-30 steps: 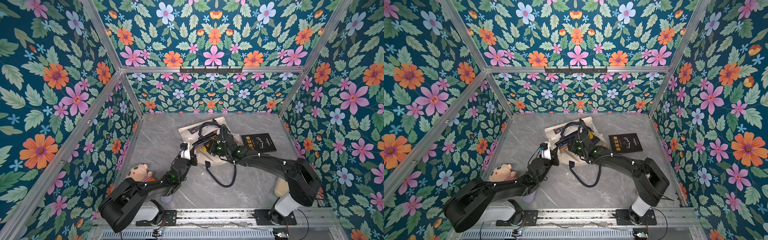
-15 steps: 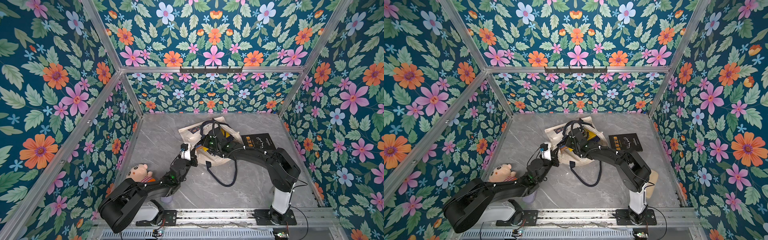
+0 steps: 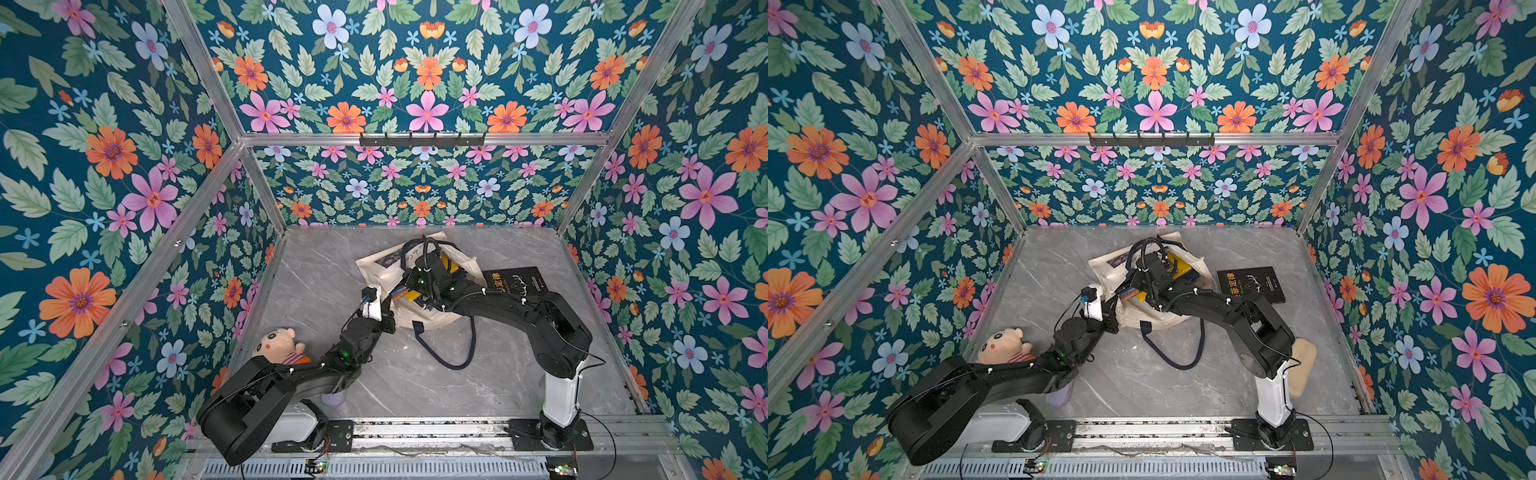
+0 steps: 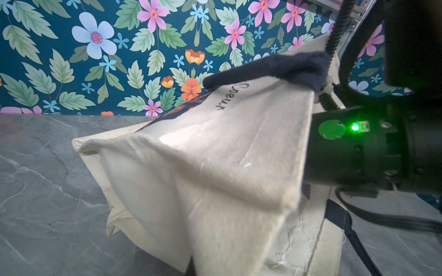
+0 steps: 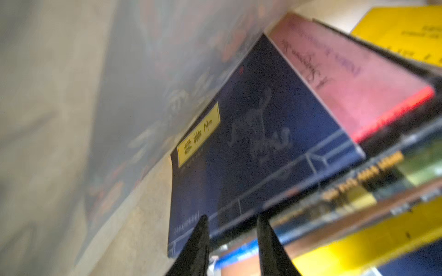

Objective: Take out the books from the canvas bag
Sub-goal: Pick up the book from the canvas bag.

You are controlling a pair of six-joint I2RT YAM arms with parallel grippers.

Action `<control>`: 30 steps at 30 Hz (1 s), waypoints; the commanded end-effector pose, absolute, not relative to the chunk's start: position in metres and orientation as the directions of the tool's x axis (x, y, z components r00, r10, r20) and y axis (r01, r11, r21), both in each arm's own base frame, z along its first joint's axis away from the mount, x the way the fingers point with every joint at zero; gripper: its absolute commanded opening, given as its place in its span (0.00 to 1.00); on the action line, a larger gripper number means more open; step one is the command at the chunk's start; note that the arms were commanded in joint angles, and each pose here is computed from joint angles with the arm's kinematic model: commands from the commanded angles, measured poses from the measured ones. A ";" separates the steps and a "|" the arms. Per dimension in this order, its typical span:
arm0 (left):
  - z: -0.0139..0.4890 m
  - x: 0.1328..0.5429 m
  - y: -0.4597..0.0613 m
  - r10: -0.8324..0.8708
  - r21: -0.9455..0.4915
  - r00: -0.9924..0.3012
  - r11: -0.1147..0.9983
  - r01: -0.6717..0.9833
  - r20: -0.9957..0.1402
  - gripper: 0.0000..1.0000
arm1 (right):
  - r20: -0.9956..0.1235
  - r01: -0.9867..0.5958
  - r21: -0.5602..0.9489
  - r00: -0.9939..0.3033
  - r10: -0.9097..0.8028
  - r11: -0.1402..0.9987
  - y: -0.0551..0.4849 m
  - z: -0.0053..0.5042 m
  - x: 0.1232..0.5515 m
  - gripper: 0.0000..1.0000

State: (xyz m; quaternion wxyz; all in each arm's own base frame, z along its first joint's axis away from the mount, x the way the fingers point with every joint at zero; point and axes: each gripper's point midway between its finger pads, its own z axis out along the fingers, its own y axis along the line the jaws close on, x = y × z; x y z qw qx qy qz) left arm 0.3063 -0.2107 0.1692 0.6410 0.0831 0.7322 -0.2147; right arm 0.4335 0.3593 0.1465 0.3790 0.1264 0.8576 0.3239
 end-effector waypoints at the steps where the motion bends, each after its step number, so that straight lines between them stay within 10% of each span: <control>1: 0.190 0.305 -0.217 -0.202 -0.231 -0.111 0.868 0.439 -0.973 0.00 | -0.601 -0.032 0.656 -0.627 0.496 0.754 0.357 0.156 0.447 0.33; 30: 0.188 0.305 -0.219 -0.204 -0.235 -0.116 0.865 0.444 -0.972 0.00 | -0.594 -0.024 0.683 -0.600 0.536 0.730 0.368 0.158 0.460 0.14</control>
